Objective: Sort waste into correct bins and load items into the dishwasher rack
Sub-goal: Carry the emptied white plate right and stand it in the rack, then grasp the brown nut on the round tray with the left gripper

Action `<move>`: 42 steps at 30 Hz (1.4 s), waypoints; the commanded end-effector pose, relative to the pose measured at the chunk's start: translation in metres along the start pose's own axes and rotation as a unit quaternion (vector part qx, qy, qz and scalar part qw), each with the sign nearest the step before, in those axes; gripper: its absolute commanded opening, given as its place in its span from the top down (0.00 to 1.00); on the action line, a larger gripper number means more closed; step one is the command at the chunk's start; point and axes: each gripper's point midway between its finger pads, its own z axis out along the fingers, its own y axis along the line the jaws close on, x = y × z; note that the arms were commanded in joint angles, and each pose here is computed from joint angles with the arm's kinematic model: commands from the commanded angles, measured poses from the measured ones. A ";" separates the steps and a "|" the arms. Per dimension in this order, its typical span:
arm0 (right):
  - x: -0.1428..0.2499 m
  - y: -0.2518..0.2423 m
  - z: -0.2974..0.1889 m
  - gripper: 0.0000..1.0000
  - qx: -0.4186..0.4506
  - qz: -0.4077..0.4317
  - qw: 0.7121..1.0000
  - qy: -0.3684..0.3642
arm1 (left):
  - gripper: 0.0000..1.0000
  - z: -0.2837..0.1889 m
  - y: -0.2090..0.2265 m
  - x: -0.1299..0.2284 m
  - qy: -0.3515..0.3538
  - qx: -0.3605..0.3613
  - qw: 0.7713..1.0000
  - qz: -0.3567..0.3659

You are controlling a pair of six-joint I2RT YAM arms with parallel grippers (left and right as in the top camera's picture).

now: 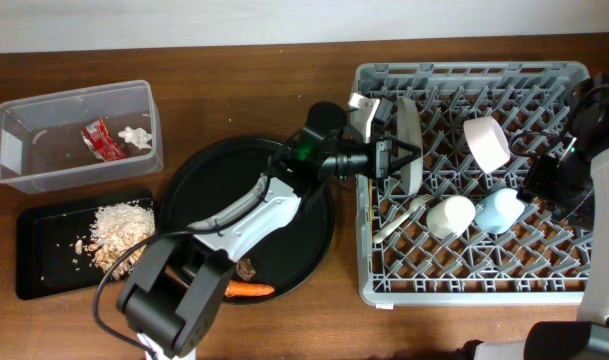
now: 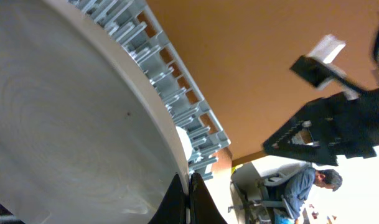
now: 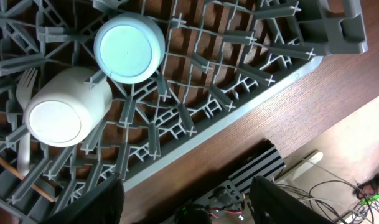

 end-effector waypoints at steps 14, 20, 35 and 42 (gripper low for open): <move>-0.001 -0.001 -0.003 0.32 -0.002 0.007 1.000 -0.010 | 0.01 -0.073 0.065 -0.004 0.057 -0.004 0.994 -0.092; -0.002 -0.001 -0.003 0.32 -0.002 0.007 1.000 -0.010 | 0.01 -0.137 0.130 0.013 0.062 -0.149 0.977 -0.140; -0.003 0.002 -0.003 0.32 -0.010 0.006 1.000 -0.012 | 0.01 -0.330 0.085 0.135 0.100 -0.531 0.738 -0.404; -0.002 0.003 -0.003 0.32 -0.014 0.001 1.000 -0.010 | 0.01 -0.307 0.140 0.163 0.076 -0.523 0.766 -0.367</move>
